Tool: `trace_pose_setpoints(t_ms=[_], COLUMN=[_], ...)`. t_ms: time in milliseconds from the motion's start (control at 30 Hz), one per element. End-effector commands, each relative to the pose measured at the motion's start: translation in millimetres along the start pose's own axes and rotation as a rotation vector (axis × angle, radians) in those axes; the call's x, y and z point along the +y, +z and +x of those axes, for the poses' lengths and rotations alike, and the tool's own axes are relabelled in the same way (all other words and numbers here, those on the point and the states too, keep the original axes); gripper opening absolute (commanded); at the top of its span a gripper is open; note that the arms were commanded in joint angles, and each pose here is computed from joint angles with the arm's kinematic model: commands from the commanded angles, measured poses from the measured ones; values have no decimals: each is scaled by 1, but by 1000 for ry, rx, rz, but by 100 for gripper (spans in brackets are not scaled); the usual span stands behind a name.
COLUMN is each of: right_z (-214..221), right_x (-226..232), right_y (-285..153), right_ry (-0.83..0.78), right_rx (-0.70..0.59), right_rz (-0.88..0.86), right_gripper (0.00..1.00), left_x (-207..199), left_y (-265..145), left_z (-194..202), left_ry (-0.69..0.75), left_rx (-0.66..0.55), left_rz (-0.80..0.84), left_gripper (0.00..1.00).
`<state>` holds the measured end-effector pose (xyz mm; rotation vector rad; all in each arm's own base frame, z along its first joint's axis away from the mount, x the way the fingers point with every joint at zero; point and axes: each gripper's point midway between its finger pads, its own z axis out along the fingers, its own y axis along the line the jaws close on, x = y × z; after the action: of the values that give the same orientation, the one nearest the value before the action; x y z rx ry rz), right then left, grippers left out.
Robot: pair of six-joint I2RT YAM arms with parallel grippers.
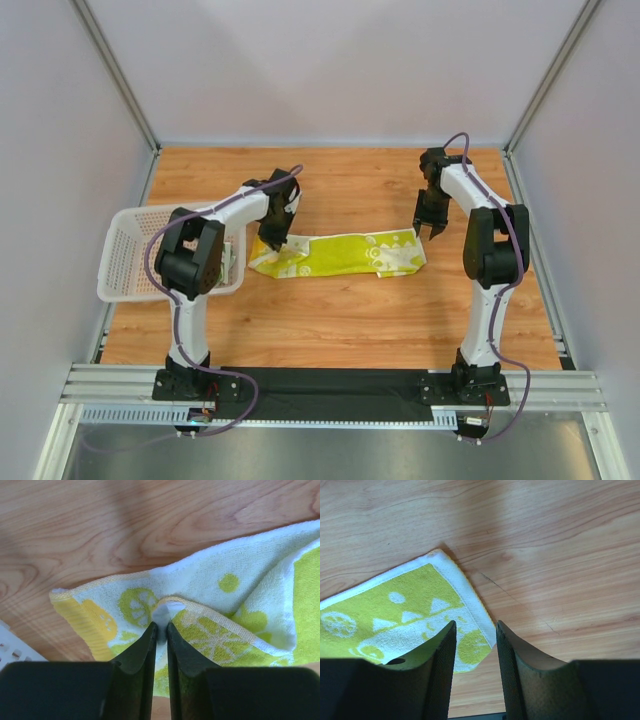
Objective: Roll the towels
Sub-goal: Flatten the towel
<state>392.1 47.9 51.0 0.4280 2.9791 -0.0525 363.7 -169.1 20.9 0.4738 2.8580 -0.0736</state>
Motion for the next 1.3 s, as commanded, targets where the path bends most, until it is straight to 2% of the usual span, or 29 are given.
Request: trace_pose_setpoints(t_ms=[0, 167, 333, 500, 600, 900, 1100, 1267], right_z=[-6, -3, -1, 0, 0, 12, 38, 34], right_x=[-1, -2, -2, -1, -1, 5, 31, 35], right_y=[-21, -22, -24, -24, -25, -25, -24, -22], right_ry=[-3, -3, -3, -1, -3, 9, -43, -39], right_rx=[-61, -58, -62, -59, -59, -30, 4, 1], right_rz=[-13, -16, -19, -25, -30, -69, -154, -102], right_gripper=[40, 40, 40, 40, 40, 40, 43, 44], left_x=[9, 10, 8, 4, 1, -4, -7, -7], left_y=[-29, -28, -25, -23, -22, -52, -75, -84], left_z=[-11, -4, 1, 4, 6, -5, -12, -12], left_ry=[-14, -23, -26, -22, -18, -19, -29, -35], left_rx=[-64, -51, -45, -43, -43, -116, -168, -178], left_rz=[-48, -55, -54, -37, -20, 10, 33, 35], left_gripper=[20, 26, 27, 13, 0, 0, 0, 0])
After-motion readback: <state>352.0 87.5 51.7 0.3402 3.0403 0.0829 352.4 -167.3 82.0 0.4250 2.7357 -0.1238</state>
